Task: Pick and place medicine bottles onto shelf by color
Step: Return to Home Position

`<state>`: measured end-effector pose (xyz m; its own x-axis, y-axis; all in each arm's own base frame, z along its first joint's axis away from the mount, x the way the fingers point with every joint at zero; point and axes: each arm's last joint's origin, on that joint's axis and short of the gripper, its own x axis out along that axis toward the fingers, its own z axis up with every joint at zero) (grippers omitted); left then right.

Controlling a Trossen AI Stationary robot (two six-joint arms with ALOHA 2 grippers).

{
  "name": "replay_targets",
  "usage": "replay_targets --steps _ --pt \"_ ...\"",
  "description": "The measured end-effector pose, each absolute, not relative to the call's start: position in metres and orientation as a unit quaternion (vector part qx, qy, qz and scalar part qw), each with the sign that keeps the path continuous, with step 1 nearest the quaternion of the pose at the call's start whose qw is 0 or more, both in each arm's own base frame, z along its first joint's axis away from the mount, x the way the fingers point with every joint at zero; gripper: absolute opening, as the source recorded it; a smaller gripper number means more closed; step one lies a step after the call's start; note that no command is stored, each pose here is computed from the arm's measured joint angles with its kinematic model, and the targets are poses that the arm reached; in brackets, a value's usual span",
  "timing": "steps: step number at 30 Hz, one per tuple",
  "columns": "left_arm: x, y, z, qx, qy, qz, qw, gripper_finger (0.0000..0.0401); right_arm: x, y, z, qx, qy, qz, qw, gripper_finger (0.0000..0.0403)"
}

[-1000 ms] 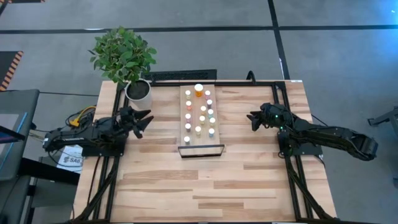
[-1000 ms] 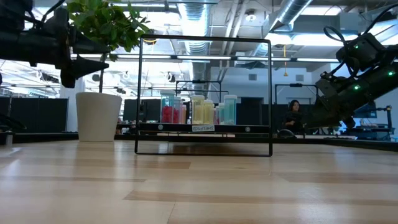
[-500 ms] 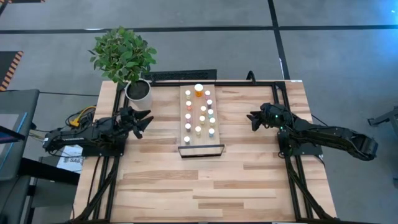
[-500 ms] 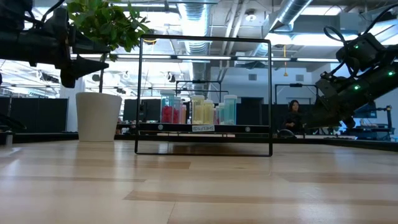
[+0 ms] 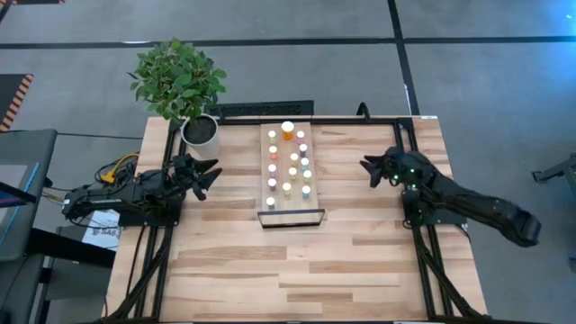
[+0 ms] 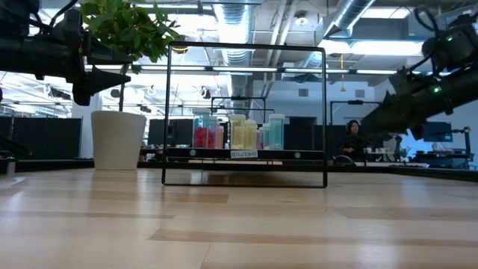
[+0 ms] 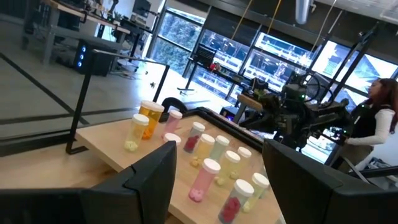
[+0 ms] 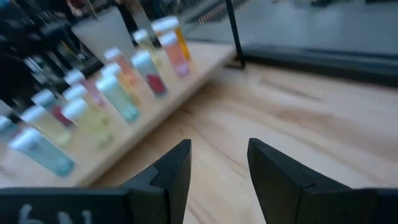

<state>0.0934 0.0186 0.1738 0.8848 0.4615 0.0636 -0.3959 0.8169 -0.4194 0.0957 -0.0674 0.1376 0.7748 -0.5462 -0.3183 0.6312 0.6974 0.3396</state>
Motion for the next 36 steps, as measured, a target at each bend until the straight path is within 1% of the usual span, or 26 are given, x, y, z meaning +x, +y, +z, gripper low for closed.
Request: replay_targets --steps 11,26,36 --pt "0.093 0.019 0.174 -0.202 -0.081 0.226 0.950 0.0227 0.087 -0.062 0.157 0.191 -0.001 -0.309 0.932 0.0179" --pt "0.093 0.019 0.174 -0.202 -0.082 0.225 0.950 0.0227 0.074 -0.064 0.170 0.164 -0.083 -0.340 0.922 0.0179" --pt "0.093 0.018 0.174 -0.202 -0.081 0.225 0.950 0.0227 0.069 -0.068 0.170 0.160 -0.090 -0.369 0.911 0.0179"
